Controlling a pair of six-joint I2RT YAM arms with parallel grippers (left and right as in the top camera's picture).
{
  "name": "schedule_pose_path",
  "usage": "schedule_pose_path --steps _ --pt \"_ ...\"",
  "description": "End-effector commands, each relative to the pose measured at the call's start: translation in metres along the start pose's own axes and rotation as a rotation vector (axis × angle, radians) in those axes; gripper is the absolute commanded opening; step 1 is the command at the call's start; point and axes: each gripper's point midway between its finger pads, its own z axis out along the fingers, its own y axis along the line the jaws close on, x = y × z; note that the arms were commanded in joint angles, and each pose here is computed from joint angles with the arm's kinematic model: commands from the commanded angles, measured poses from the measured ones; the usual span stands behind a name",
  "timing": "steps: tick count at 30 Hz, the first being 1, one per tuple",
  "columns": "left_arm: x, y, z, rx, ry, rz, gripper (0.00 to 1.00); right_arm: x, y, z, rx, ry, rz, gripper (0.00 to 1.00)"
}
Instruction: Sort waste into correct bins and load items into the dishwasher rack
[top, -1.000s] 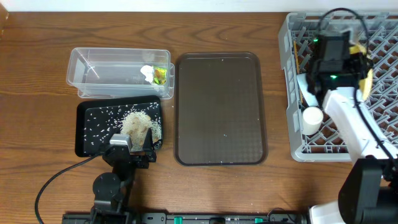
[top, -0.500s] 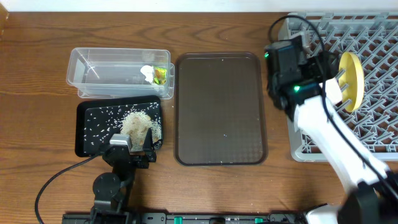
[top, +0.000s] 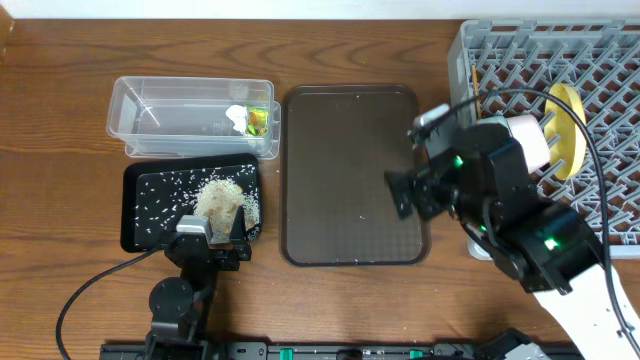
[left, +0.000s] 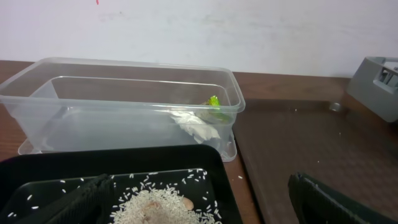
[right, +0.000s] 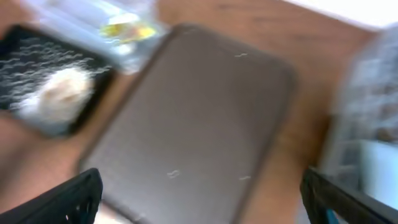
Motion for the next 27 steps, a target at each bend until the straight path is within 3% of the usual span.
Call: schedule_pose_path --steps 1,6,9,12,19,27 --pt "0.014 0.001 0.002 0.001 0.028 0.012 0.92 0.006 0.037 -0.011 -0.212 0.024 0.036 0.99" --pt "0.014 0.001 0.002 0.001 0.029 0.012 0.91 0.032 0.029 -0.016 -0.185 0.119 -0.037 0.99" --pt "0.014 0.001 0.002 0.001 0.029 0.012 0.91 0.032 0.02 -0.029 -0.162 0.088 -0.046 0.99" --pt "0.014 0.001 0.002 0.001 0.029 0.012 0.91 0.021 0.019 -0.052 -0.155 -0.014 -0.066 0.99" --pt "0.014 0.001 0.002 0.001 0.029 0.012 0.91 0.006 0.006 -0.103 -0.011 -0.307 -0.297 0.99" --pt "0.014 0.001 0.002 0.001 0.029 0.012 0.92 0.06 -0.002 -0.086 -0.003 -0.466 -0.265 0.99"
